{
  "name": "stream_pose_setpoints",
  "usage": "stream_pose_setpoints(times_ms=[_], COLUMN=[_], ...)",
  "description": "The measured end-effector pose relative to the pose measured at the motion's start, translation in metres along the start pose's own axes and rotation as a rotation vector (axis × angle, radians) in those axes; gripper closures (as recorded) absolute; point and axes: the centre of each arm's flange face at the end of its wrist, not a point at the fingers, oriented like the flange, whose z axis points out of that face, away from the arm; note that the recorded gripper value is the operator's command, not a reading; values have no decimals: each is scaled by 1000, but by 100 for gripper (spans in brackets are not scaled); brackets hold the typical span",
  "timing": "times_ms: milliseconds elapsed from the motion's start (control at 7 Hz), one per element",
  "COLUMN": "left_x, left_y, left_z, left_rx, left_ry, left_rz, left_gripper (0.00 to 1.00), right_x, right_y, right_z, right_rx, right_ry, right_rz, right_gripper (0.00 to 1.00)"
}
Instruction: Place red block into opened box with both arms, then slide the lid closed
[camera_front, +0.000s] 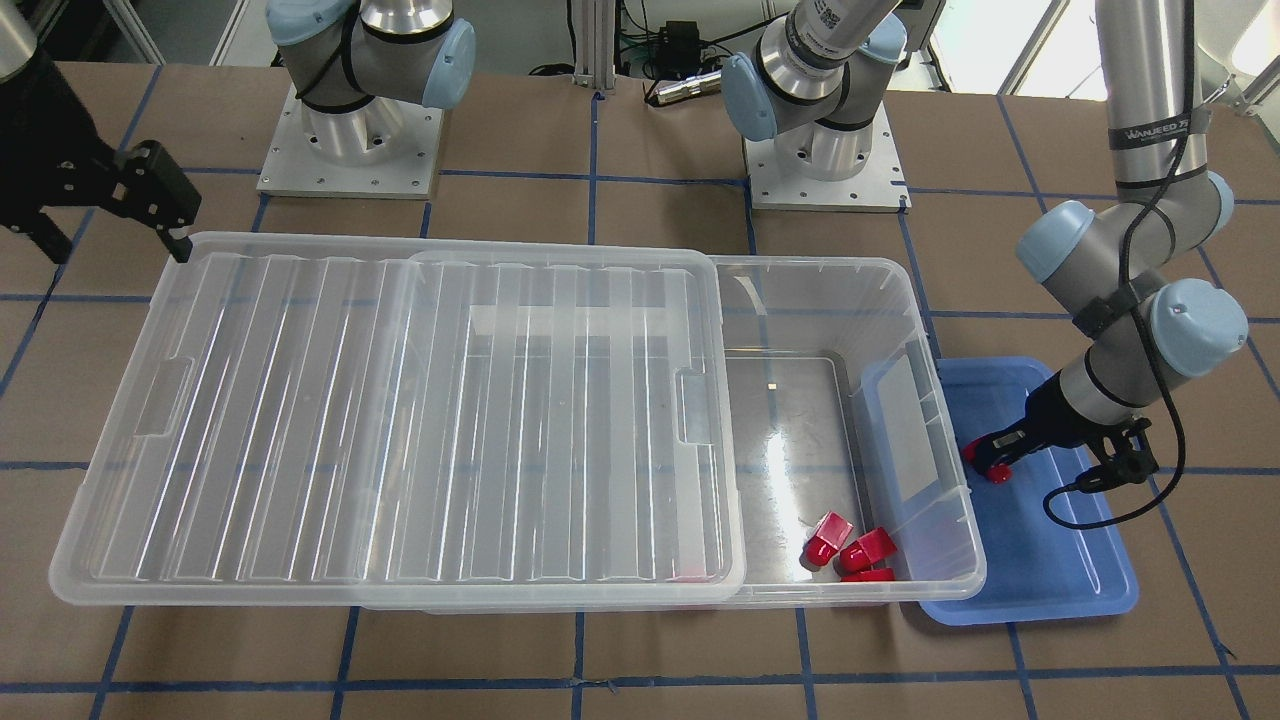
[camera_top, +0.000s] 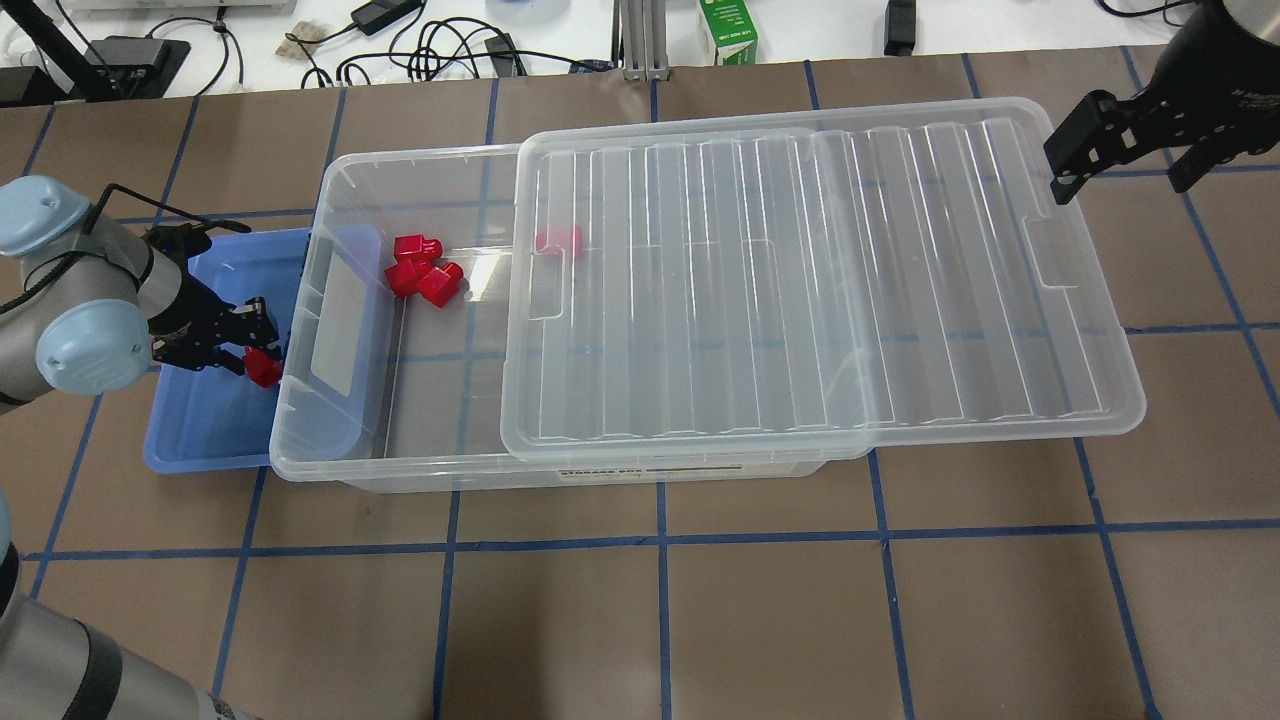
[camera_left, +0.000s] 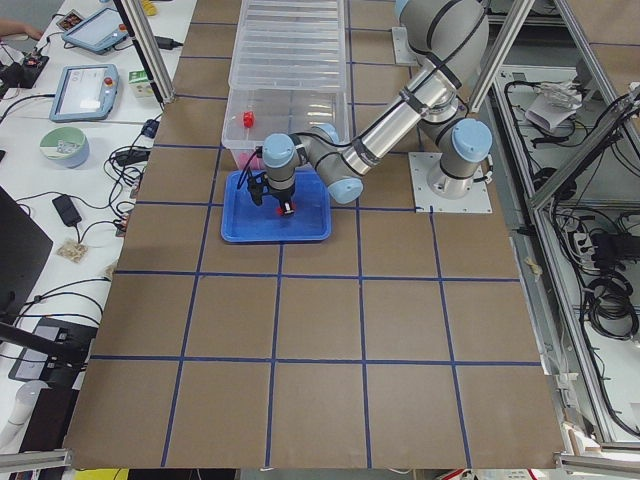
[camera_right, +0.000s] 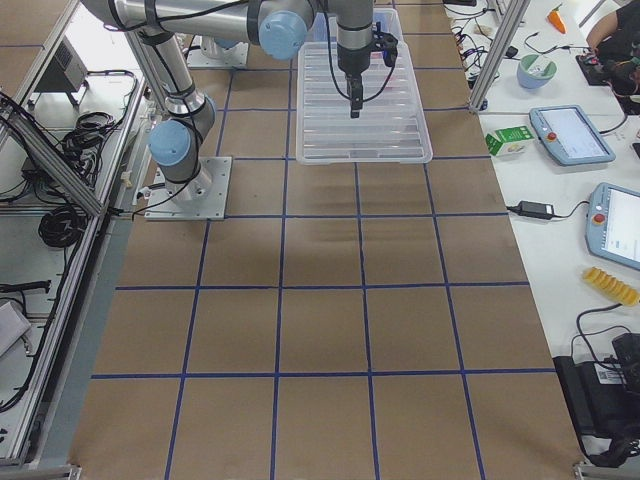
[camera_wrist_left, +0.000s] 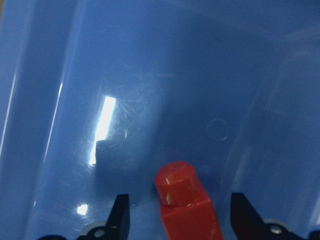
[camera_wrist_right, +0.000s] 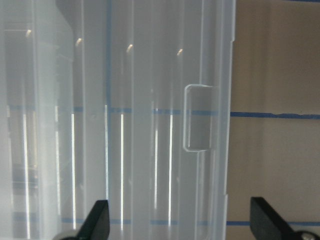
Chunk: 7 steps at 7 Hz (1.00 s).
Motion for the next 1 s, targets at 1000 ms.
stream_pose_setpoints(times_ms=[1000], left_x=[167], left_y=[21], left_z=[-218], left_rx=[27], left_ry=[-4], left_rz=[184], left_gripper=[93], right_x=[-111], right_y=[3], right_z=[-4], right_rx=[42], right_ry=[-18], right_rz=[47], right_gripper=[0])
